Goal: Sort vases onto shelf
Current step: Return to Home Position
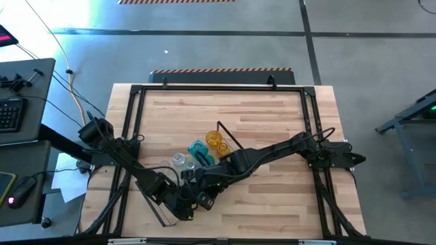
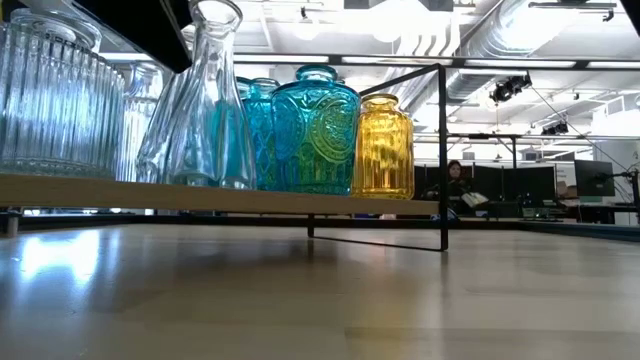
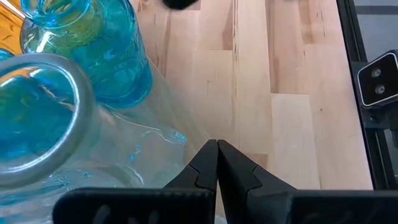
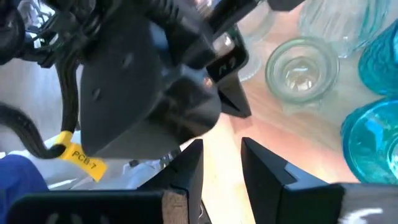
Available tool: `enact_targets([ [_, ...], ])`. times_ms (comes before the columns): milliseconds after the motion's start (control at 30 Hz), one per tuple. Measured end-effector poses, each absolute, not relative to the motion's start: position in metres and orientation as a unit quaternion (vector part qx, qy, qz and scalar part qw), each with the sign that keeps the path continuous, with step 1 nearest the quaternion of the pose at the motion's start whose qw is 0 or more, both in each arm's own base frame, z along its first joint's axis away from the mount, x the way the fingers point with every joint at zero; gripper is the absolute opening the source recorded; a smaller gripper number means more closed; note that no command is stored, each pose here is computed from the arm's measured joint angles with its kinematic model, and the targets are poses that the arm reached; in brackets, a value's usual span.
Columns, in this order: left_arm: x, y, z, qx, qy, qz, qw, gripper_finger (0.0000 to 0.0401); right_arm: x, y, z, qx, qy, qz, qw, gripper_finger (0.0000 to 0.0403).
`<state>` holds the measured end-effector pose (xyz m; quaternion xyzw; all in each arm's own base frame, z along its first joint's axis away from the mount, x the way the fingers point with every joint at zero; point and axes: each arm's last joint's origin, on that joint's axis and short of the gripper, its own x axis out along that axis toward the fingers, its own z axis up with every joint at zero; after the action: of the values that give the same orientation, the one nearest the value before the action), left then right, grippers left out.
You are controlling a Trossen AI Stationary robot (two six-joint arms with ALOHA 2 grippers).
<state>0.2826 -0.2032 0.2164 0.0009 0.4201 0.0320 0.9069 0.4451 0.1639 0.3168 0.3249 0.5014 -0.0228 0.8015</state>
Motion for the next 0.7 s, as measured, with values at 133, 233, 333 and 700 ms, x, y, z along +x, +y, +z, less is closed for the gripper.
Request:
enact_targets([
  [133, 0.283, -0.203, 0.217, 0.004, 0.419, 0.030, 0.907, 0.0000, 0.446, 0.163, 0.318, 0.323, 0.495, -0.029, 0.806, 0.0090],
  [233, 0.283, -0.204, 0.220, 0.018, 0.417, 0.022, 0.908, 0.0000, 0.446, 0.163, 0.319, 0.328, 0.495, -0.031, 0.804, 0.0090],
  [333, 0.283, -0.204, 0.229, 0.030, 0.408, 0.012, 0.913, 0.0000, 0.446, 0.163, 0.319, 0.330, 0.494, -0.031, 0.804, 0.0090],
  [700, 0.266, -0.187, 0.293, 0.016, 0.318, 0.019, 0.948, 0.0000, 0.438, 0.162, 0.334, 0.317, 0.466, -0.053, 0.824, 0.0090],
])
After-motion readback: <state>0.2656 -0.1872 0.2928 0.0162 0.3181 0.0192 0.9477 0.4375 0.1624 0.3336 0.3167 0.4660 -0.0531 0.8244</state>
